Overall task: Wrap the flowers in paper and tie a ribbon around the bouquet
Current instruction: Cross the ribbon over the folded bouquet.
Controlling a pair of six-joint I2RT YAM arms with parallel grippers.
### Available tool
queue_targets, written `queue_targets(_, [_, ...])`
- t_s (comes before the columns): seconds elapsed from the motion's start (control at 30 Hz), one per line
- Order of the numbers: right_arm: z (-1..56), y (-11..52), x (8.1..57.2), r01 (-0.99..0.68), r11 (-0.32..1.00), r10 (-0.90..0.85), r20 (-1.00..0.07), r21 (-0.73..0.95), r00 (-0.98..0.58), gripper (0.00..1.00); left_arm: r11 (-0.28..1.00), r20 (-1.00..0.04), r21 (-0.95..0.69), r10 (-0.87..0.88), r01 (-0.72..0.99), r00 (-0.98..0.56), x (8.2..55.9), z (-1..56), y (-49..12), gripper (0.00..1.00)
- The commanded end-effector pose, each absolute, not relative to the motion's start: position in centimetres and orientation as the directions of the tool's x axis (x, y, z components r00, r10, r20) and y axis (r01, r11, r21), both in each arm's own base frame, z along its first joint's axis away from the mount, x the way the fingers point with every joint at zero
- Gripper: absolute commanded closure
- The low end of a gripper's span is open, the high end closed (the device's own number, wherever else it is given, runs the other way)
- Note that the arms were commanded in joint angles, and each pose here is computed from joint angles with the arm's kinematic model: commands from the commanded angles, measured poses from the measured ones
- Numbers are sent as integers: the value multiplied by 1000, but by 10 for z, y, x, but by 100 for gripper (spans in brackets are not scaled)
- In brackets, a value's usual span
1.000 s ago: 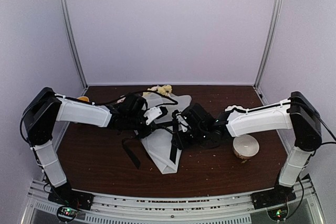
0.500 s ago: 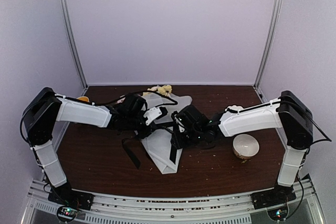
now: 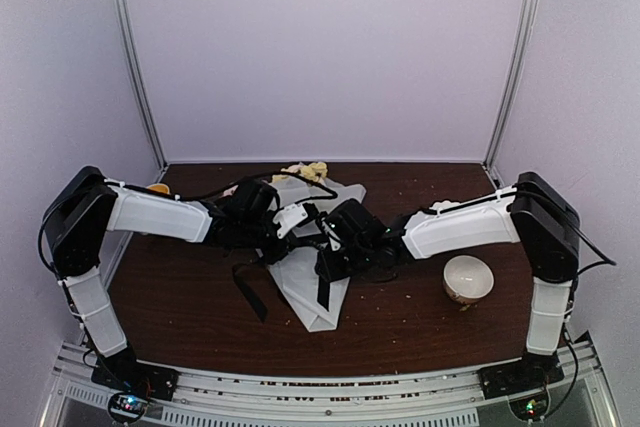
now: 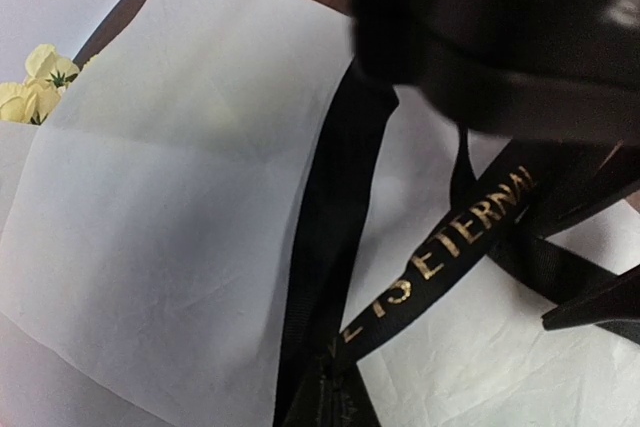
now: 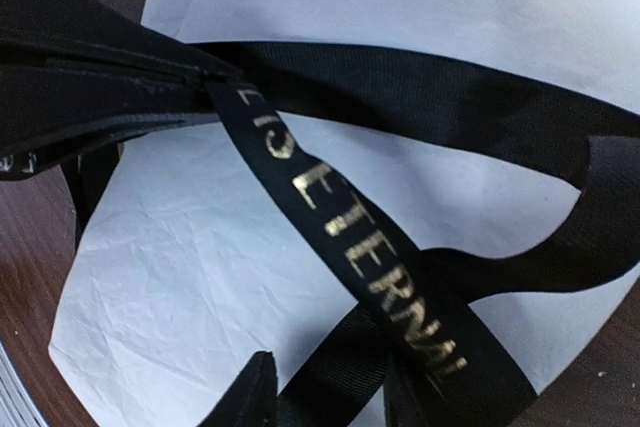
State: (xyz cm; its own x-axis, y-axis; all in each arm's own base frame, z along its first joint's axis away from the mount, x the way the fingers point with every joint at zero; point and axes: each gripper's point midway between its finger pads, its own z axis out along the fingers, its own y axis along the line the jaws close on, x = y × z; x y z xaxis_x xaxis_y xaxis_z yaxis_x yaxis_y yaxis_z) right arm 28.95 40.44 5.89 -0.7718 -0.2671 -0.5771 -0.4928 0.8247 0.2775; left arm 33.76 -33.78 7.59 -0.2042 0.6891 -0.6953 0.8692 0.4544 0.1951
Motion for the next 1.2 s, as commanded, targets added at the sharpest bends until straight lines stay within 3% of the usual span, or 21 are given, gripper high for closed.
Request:
queue_targets(0.0, [63,419,296,-481,813,-223,-587,328,-778,68,465,-714,185,669,866,-207,341,77,-339,100])
queue_targets(0.3, [57,417,306,-442,814,-173,-568,378,-805,100,475,-717,181,663,861,-215,344,77,-337,100])
queue_targets(0.6, [86,414,280,-551,704,-228,-591,449,-774,100,495,-713,177,661,851,-236,348,75,-328,100])
queue_targets(0.8, [87,388,238,-618,638,-357,-535,460,-766,100,503,-715,176,656,846,-241,349,77,-325,100])
queue_targets(0.87, [85,378,234,-612,641,-362,-521,463,-773,100,503,-717,177,655,846,-240,349,80,-324,92])
queue_targets(0.97, [83,372,237,-612,648,-360,-525,454,-771,100,504,-722,176,650,846,-237,346,89,-322,68])
queue_targets(1.17, [86,379,248,-624,647,-369,-536,439,-760,100,537,-798,131,556,833,-232,325,137,-311,47])
